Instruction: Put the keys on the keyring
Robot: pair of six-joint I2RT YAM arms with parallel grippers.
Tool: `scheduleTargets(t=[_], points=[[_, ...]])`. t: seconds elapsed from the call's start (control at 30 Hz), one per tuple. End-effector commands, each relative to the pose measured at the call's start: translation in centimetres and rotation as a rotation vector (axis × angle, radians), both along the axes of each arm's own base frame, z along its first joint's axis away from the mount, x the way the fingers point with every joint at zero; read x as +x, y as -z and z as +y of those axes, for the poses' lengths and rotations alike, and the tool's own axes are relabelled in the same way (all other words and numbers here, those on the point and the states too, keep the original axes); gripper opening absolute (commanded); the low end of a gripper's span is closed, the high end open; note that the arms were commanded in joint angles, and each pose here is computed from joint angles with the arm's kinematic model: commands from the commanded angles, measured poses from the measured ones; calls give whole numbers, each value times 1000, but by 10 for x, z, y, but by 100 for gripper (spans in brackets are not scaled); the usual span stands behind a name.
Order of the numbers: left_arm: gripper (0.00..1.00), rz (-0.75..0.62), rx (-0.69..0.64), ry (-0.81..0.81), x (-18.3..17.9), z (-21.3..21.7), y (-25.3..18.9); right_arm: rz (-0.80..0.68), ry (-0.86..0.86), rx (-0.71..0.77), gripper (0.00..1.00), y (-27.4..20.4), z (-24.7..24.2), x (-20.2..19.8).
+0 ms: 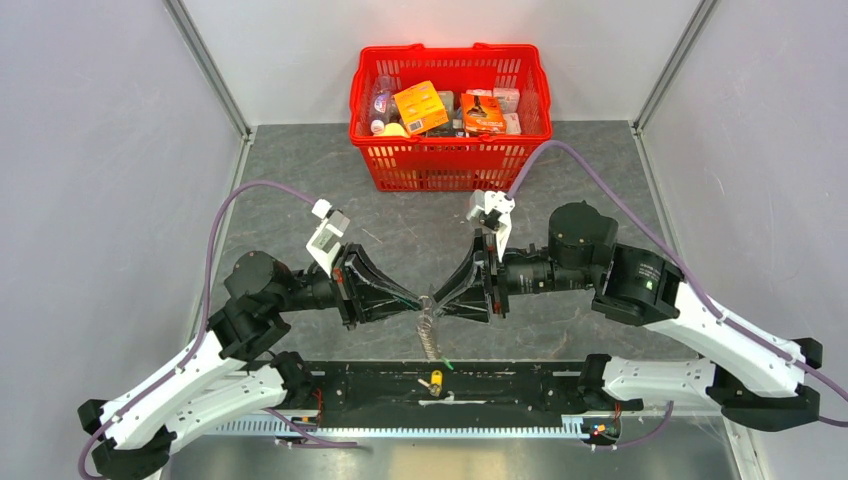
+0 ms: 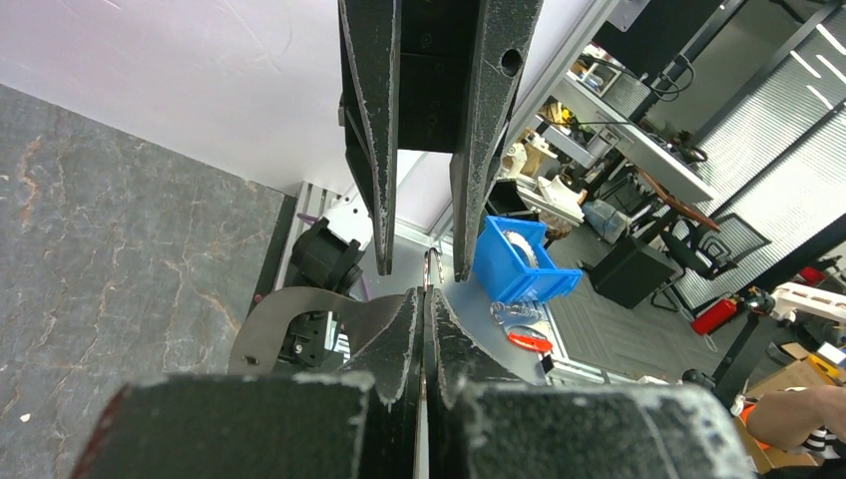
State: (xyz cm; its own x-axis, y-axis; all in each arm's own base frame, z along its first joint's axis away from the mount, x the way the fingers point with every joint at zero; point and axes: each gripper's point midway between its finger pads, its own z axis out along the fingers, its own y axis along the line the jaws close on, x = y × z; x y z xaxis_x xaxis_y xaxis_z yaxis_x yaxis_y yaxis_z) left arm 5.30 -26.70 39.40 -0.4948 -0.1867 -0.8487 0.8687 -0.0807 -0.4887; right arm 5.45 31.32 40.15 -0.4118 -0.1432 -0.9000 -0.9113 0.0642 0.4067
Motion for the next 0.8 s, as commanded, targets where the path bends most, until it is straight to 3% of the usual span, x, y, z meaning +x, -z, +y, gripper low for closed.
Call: scheduleTargets(t=[0.0,0.53,0.77], points=[[2,-74,-51,23,-8,5,-22,-34,-18,64,39,-24,4,-2],[2,-72,-45,46,-10,4,-18,-53,-25,99,36,-36,11,1],[2,-72,-48,45,-10,3,-20,-41,-51,87,5,-31,13,-3]])
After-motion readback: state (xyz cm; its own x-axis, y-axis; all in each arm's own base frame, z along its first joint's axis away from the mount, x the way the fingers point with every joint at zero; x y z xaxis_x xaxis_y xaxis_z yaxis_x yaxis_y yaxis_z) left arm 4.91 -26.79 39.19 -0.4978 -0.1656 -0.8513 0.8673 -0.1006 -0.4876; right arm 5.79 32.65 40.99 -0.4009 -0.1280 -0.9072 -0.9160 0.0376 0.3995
